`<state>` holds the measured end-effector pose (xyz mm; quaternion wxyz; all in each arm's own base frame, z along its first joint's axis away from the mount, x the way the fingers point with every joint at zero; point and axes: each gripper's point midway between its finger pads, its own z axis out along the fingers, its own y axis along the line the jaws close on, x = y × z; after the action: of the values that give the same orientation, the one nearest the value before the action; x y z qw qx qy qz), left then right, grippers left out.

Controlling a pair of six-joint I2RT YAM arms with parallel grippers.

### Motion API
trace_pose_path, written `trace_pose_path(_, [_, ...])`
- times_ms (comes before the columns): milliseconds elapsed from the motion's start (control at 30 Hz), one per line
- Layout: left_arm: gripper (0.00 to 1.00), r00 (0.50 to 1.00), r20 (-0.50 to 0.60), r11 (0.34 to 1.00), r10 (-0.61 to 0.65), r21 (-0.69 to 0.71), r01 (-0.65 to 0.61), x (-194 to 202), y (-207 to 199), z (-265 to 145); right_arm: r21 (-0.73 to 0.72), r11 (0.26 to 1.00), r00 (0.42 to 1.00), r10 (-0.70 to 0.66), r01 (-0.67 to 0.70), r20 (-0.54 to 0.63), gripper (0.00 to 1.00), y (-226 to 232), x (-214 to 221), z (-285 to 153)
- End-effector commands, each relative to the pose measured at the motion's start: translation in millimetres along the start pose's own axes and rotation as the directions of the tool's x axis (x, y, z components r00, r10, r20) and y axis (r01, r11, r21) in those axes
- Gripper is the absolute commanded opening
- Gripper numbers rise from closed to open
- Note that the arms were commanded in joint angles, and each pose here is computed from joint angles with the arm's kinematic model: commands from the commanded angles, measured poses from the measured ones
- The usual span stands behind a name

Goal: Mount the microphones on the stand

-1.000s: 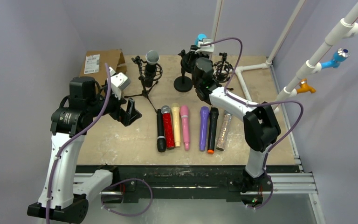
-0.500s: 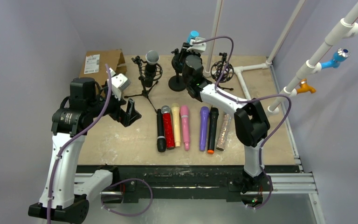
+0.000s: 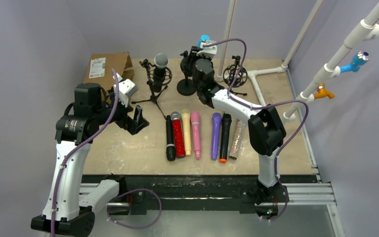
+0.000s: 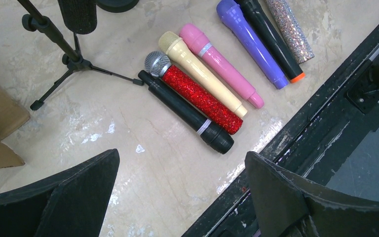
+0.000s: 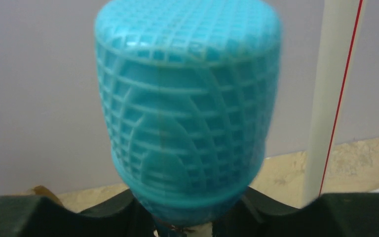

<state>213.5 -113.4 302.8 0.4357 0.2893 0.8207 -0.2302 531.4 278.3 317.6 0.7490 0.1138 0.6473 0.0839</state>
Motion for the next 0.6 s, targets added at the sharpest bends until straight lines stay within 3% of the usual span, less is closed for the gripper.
trace_pose_path(0, [1.0, 0.999, 0.04, 1.0, 0.03, 0.001, -0.03, -9, 0, -2, -0.043, 0.998, 0.997, -0.04, 0.038, -0.059, 0.55, 3, 6, -16])
trace_pose_path(267, [1.0, 0.999, 0.044, 1.0, 0.017, -0.001, -0.017, -9, -1, -4, -0.076, 0.995, 0.995, -0.066, 0.06, -0.08, 0.74, 1, -18, -31])
trace_pose_path(567, [1.0, 0.999, 0.051, 1.0, 0.014, -0.002, -0.014, -9, -3, -7, -0.098, 0.991, 0.991, -0.098, 0.088, -0.093, 0.84, -7, -61, -50])
